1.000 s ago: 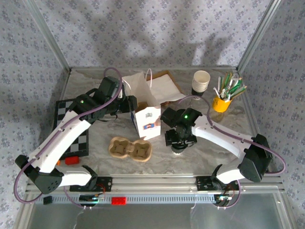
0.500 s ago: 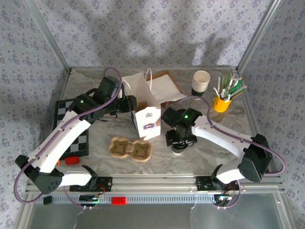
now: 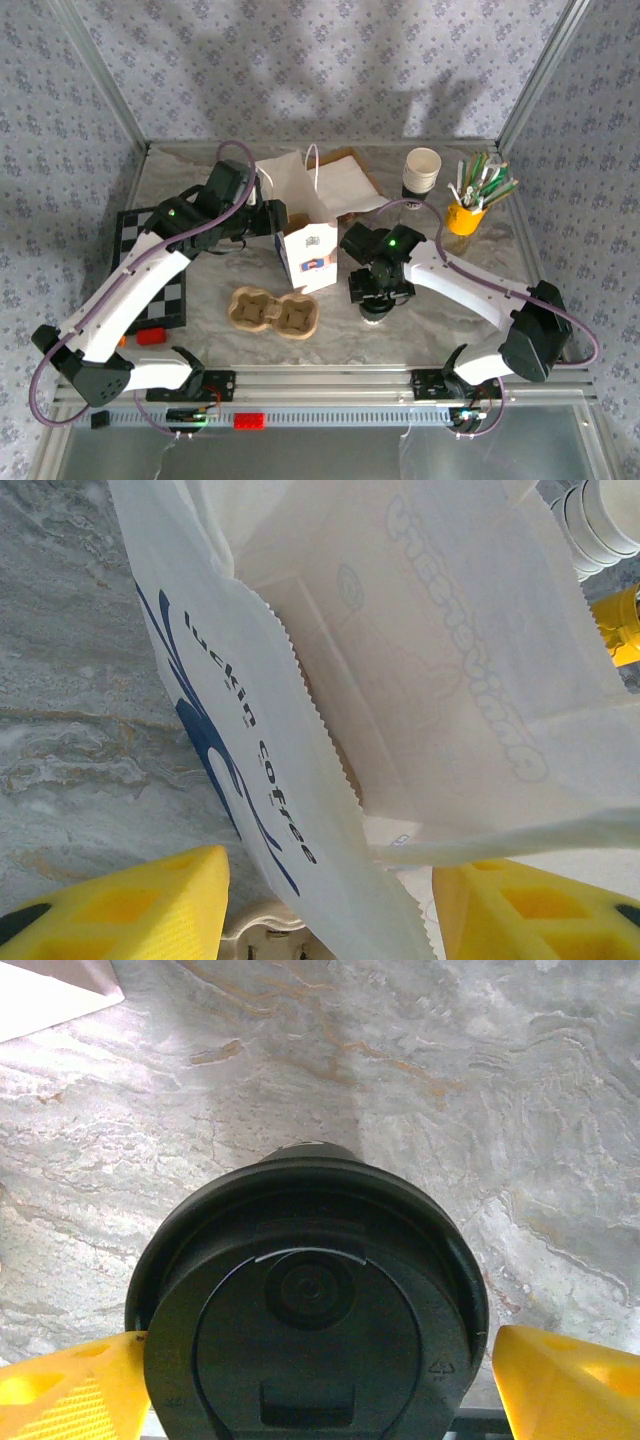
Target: Pack the takeout coffee
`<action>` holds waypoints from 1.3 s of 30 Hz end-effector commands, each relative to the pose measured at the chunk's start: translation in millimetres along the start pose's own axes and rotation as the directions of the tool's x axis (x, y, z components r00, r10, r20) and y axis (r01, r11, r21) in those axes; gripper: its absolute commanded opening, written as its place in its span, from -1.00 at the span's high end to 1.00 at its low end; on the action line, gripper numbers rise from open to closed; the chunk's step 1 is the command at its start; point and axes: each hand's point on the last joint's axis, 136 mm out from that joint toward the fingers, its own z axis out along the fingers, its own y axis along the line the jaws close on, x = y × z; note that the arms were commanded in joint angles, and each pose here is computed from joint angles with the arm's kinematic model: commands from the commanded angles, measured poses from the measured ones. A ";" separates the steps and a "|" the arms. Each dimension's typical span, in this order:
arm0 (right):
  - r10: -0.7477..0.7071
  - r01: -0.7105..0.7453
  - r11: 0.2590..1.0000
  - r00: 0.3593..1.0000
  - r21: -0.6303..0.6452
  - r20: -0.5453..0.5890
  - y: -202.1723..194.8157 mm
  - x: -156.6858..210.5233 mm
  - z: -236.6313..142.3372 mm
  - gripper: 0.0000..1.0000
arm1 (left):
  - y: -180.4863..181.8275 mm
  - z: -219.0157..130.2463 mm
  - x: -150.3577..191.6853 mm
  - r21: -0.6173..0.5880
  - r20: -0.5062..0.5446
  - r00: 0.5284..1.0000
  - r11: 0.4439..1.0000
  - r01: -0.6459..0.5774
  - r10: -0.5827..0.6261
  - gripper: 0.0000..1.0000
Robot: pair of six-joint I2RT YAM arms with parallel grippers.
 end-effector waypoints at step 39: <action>-0.014 0.015 1.000 0.999 -0.027 0.038 -11.0 -2.0 -20.0 -0.38 | -2.4 9.1 -0.3 0.001 -0.009 0.999 0.999 0.047 -0.047 0.15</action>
